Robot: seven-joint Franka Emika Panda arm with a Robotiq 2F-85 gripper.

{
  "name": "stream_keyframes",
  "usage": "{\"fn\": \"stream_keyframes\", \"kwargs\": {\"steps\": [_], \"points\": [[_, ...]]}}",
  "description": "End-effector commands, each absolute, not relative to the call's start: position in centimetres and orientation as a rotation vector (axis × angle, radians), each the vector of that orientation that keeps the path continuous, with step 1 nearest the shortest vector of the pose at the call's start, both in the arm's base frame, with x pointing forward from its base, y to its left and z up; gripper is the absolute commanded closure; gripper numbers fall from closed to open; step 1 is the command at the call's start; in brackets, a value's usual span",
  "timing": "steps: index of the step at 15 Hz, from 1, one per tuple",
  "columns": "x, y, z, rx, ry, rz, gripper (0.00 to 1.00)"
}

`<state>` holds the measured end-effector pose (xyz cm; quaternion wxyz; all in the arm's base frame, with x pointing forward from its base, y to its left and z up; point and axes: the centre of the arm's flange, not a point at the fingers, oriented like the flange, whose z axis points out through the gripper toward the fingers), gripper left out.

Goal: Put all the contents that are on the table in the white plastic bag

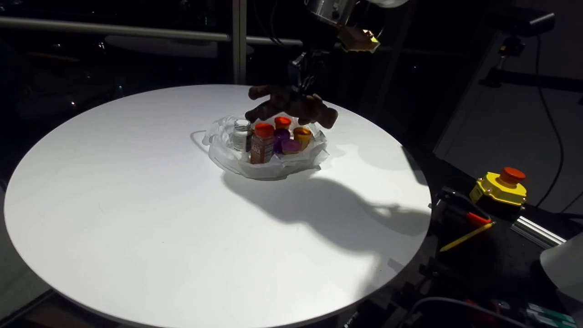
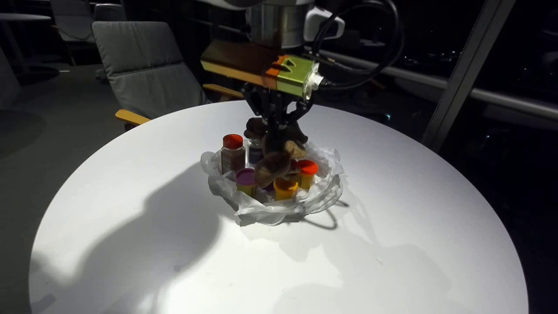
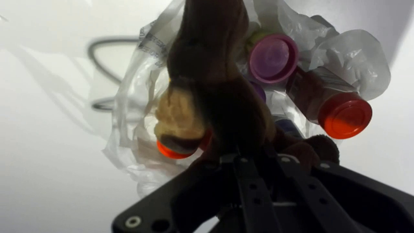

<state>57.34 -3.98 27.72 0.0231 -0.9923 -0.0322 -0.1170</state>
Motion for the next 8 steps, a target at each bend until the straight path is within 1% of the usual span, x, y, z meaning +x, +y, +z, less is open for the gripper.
{"fn": "stream_keyframes", "kwargs": {"steps": [1, 3, 4, 5, 7, 8], "points": [[59.2, -2.9, 25.4, -3.046, -0.199, -0.403, 0.90], [59.4, -2.1, 24.5, -3.020, -0.228, -0.409, 0.90], [59.4, -1.7, 24.3, -3.012, -0.238, -0.410, 0.88], [59.3, -1.5, 24.1, -3.004, -0.242, -0.404, 0.64], [58.9, -1.5, 24.7, -3.008, -0.203, -0.385, 0.62], [58.6, -1.6, 25.1, -3.006, -0.182, -0.378, 0.56]]}}
